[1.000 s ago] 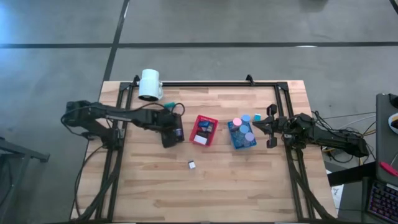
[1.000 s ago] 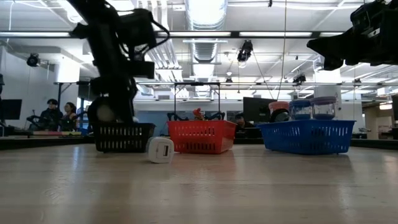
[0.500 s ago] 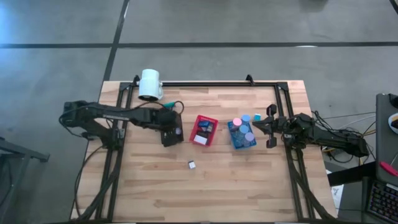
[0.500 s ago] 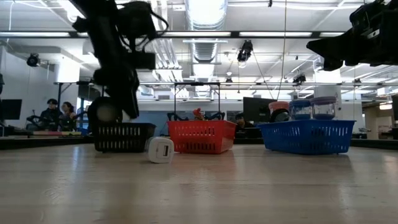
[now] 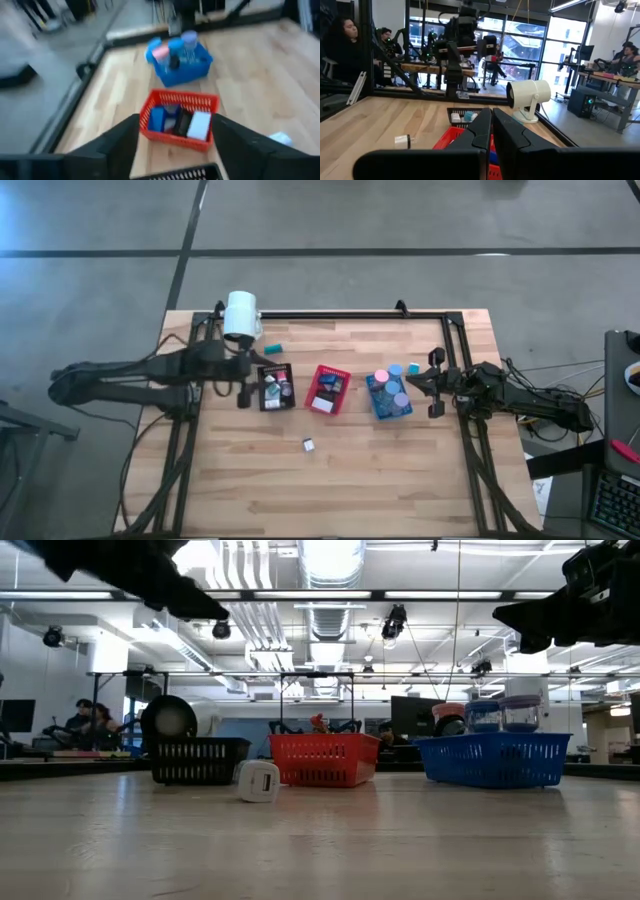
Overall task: Pick & Place Office items
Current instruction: Put the light blue digital clock into the red bin
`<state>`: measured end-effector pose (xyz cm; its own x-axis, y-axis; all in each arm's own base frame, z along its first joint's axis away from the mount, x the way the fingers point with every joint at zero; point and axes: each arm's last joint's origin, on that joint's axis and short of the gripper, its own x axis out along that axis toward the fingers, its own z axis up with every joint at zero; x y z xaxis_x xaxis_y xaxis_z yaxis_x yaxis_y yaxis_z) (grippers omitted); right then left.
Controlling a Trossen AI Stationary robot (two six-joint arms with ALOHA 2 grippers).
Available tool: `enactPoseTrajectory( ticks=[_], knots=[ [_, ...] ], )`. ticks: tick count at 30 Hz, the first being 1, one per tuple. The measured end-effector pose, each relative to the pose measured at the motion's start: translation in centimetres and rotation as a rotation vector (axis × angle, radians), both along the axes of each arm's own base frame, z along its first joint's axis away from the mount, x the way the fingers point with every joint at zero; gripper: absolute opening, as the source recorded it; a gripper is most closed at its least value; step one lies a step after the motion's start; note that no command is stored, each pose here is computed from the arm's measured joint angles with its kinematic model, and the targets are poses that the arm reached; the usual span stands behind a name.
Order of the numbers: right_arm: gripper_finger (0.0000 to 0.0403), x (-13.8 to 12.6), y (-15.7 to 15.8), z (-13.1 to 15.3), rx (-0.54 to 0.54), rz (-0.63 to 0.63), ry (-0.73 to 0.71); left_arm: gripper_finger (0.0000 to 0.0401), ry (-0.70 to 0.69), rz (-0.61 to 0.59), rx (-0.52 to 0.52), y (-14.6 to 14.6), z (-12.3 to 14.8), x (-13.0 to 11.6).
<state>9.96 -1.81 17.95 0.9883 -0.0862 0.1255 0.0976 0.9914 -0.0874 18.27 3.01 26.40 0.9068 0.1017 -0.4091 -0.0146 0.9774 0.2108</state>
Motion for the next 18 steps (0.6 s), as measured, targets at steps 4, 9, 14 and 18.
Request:
enactPoseTrajectory(
  ticks=[4, 9, 14, 18],
  knots=[
    [0.0013, 0.0, 0.0, 0.0, -0.009, -0.001, 0.003, 0.0163, -0.09, 0.022, 0.026, 0.4, -1.6, -2.2],
    [0.0013, 0.0, -0.1, -0.1, -0.007, -0.025, 0.006, 0.0039, -0.145, 0.097, -0.019, 1.0, -3.6, -3.7],
    [0.0013, 0.0, -0.2, -0.1, -0.015, -0.063, 0.009, 0.0013, -0.149, 0.122, -0.065, 1.5, -5.0, -4.3],
    [0.0013, 0.0, -0.2, -0.1, -0.017, -0.064, 0.009, 0.001, -0.215, 0.059, -0.071, 1.5, -5.8, -4.5]
  ],
)
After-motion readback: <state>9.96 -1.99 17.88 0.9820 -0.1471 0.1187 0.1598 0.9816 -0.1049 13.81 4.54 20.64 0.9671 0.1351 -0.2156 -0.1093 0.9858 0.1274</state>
